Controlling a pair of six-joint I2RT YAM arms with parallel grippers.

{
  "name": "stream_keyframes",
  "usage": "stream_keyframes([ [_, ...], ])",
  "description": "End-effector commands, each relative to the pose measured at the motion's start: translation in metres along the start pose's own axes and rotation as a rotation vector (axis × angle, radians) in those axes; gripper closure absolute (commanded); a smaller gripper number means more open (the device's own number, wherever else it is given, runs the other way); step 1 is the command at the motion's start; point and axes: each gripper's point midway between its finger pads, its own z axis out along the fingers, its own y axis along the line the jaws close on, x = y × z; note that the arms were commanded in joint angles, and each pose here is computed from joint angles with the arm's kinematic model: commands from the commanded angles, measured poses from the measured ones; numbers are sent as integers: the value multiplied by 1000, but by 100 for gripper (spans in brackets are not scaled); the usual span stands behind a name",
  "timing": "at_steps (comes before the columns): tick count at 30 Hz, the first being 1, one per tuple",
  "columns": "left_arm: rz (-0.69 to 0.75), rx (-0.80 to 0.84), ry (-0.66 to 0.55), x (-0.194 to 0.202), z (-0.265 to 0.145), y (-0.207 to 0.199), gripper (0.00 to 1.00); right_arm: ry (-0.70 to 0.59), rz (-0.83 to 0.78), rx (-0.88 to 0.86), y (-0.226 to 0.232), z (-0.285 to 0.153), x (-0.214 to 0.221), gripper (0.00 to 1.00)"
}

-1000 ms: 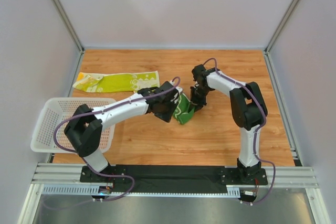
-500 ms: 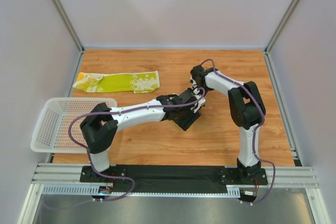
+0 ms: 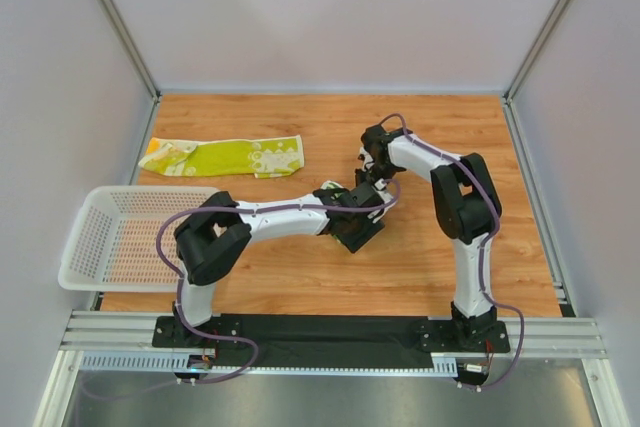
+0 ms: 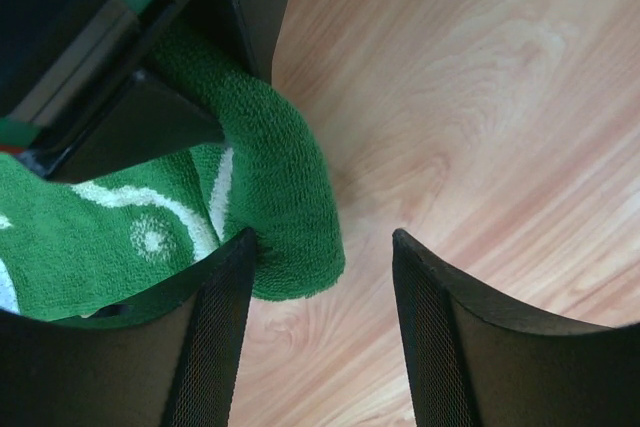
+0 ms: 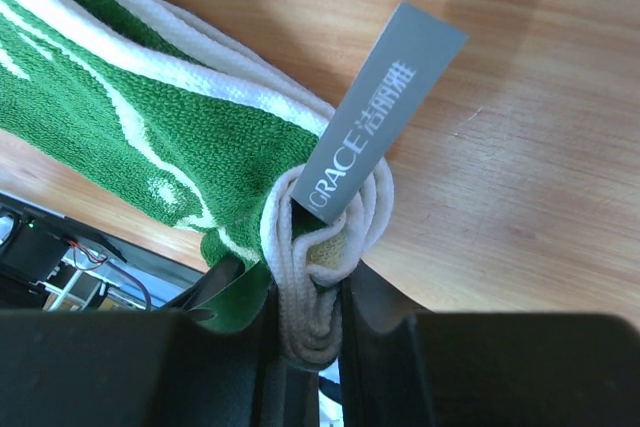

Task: Roll the towels
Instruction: Roll the towel

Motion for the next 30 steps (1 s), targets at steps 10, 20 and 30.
stream_keyframes([
  [10,41,-86,-21,12,19,15,37,35,-25,-16,9,2,-3,94],
  [20,54,-124,4,28,30,24,65,67,-21,-21,7,8,0,94],
  [30,-9,-3,2,15,5,22,94,83,12,41,-8,11,0,66],
])
